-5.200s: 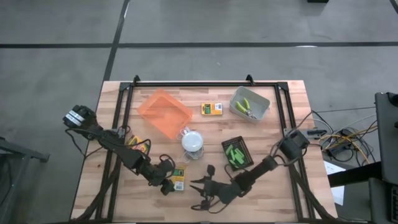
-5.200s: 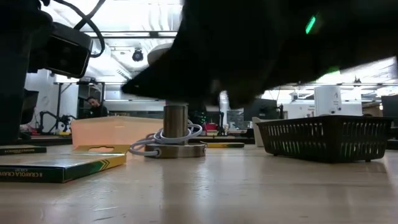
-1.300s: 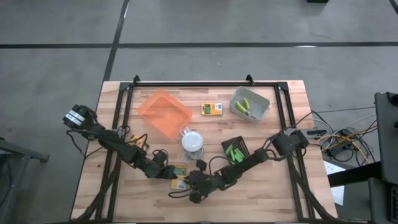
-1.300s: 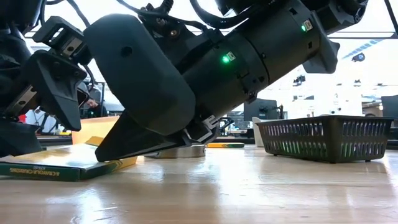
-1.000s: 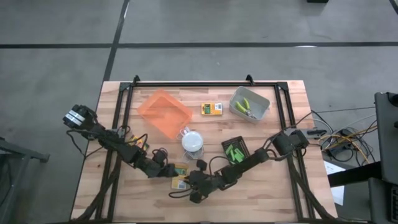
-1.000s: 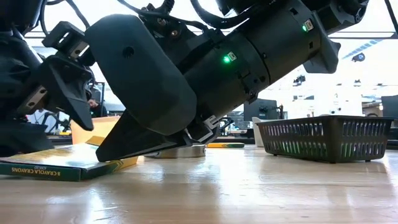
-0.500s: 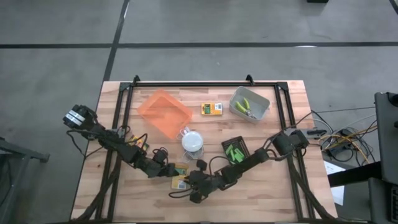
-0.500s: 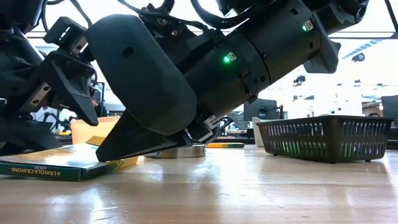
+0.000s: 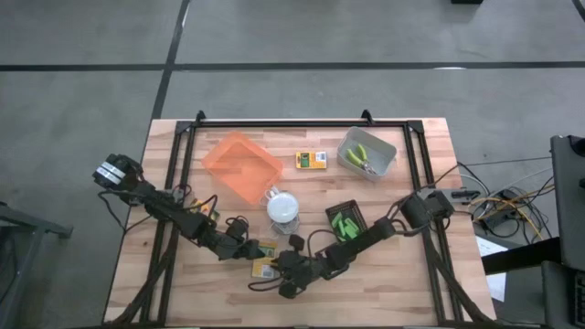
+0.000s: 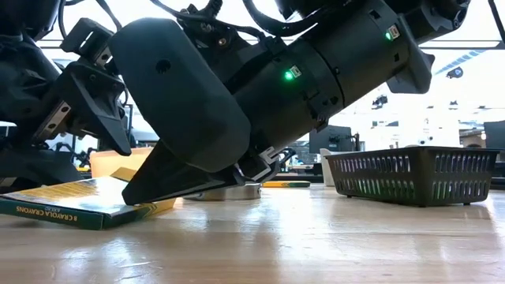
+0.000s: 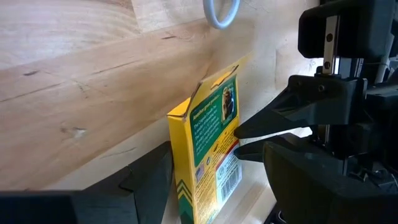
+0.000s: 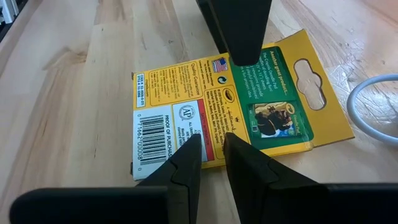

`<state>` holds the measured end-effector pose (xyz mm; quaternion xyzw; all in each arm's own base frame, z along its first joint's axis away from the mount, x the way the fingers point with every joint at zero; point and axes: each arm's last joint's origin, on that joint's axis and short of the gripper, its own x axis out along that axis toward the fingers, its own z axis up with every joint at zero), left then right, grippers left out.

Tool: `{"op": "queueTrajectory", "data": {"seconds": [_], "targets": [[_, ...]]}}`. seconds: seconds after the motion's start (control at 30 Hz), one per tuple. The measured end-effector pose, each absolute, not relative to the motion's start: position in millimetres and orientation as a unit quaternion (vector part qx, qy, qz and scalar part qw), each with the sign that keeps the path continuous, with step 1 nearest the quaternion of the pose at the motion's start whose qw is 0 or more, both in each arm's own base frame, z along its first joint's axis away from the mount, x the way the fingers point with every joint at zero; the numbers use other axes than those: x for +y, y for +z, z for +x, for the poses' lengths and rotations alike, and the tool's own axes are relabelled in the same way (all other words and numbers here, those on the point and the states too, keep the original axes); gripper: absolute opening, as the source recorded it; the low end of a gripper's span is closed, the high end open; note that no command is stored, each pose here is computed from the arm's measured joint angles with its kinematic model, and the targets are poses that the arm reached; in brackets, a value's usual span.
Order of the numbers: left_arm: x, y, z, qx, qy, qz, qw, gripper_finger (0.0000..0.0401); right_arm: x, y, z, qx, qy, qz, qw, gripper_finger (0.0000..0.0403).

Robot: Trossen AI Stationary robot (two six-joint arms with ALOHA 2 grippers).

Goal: Pick & Place School Supplies
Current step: Put the box of crayon into the orange bin

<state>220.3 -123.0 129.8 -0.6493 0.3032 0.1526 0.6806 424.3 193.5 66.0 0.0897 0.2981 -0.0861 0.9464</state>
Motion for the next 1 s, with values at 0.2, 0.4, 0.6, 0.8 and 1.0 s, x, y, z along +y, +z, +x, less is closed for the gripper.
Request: {"op": "queueTrajectory", "data": {"seconds": [0.2, 0.4, 0.6, 0.8, 1.0], "targets": [[-122.4, 123.6, 222.1, 0.307, 0.163, -0.647, 0.679, 0.025, 193.9, 67.3, 425.8, 0.283, -0.084, 0.096, 0.951, 0.0068], [-123.1, 121.0, 225.8, 0.299, 0.158, -0.654, 0.677, 0.025, 193.8, 66.8, 425.5, 0.287, -0.084, 0.094, 0.95, 0.0068], [-123.0, 119.7, 227.2, 0.297, 0.158, -0.656, 0.676, 0.025, 193.8, 66.7, 425.4, 0.287, -0.084, 0.094, 0.95, 0.0068], [-122.6, 119.4, 227.2, 0.297, 0.161, -0.659, 0.672, 0.0242, 193.8, 66.7, 425.4, 0.287, -0.084, 0.094, 0.95, 0.0068], [-122.3, 118.7, 227.0, 0.297, 0.167, -0.663, 0.667, 0.0186, 193.7, 66.6, 425.3, 0.288, -0.084, 0.094, 0.949, 0.0068]]}}
